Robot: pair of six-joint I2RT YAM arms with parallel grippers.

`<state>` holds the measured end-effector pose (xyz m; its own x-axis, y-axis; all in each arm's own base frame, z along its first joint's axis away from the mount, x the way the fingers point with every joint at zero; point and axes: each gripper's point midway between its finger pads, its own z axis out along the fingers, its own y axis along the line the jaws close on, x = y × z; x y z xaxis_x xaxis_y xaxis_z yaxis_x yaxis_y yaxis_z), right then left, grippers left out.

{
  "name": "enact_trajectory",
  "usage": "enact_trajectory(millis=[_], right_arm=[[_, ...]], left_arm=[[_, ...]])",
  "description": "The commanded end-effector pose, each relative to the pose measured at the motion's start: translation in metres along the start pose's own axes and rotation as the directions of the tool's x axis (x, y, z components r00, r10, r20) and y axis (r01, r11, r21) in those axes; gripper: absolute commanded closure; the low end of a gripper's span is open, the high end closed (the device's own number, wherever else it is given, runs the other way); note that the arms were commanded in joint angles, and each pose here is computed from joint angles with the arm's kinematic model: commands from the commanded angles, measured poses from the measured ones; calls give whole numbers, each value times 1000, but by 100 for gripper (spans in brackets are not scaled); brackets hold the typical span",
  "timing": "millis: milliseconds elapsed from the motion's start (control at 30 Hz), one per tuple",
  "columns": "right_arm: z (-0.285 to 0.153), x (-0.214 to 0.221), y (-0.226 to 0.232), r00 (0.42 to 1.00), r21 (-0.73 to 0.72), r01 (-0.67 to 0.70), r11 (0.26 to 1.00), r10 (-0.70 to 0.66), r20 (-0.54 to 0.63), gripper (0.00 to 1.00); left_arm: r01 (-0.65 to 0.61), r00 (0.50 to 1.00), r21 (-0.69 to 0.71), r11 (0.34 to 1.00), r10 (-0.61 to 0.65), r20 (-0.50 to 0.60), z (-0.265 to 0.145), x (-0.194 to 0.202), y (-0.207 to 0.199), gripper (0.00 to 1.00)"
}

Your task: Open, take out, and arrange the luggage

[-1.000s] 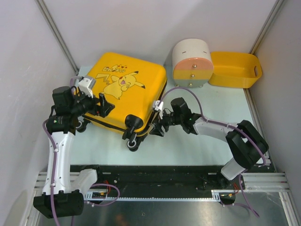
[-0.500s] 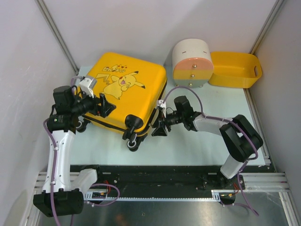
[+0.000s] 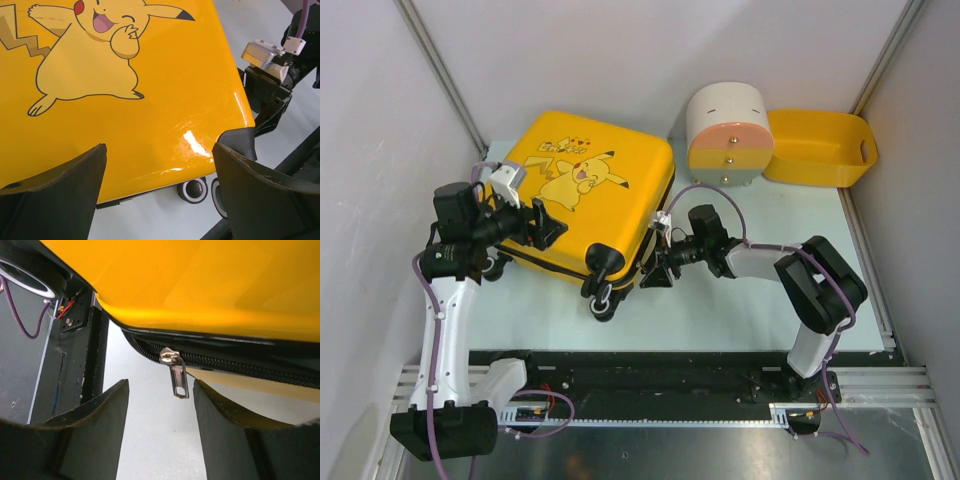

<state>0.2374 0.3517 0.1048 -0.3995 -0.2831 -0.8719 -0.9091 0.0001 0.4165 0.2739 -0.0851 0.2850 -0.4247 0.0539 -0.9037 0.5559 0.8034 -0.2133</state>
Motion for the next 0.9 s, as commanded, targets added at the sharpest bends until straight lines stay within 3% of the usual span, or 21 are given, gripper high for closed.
enact_trajectory(millis=[0, 100, 200, 333, 433, 600, 733, 867], right_arm=[[4, -31, -4, 995, -16, 70, 997, -69, 69, 43], [4, -34, -8, 995, -8, 62, 998, -62, 79, 48], [3, -36, -8, 995, -9, 60, 998, -59, 81, 59], [0, -40, -2, 995, -14, 53, 998, -52, 85, 89], [-1, -44, 3, 995, -8, 54, 999, -53, 83, 100], [7, -51, 10, 992, 50, 94, 994, -97, 76, 100], [28, -66, 10, 982, 165, 147, 975, -164, 94, 100], [55, -72, 18, 971, 182, 201, 962, -221, 94, 100]], left_arm=[[-18, 1000, 55, 998, 17, 23, -4, -5, -15, 9], [-11, 1000, 51, 999, 10, 21, -5, -1, -15, 10], [-5, 1000, 46, 999, 4, 22, -6, 2, -16, 11], [-16, 999, -19, 1000, 17, 35, -14, 2, -12, 10], [27, 999, -103, 994, -24, 35, -18, 2, -2, 10], [180, 984, -323, 929, -169, 62, -31, 2, 32, 5], [287, 957, -373, 883, -278, 78, -34, 14, 50, 4], [360, 927, -381, 851, -374, 41, -24, 27, 77, 6]])
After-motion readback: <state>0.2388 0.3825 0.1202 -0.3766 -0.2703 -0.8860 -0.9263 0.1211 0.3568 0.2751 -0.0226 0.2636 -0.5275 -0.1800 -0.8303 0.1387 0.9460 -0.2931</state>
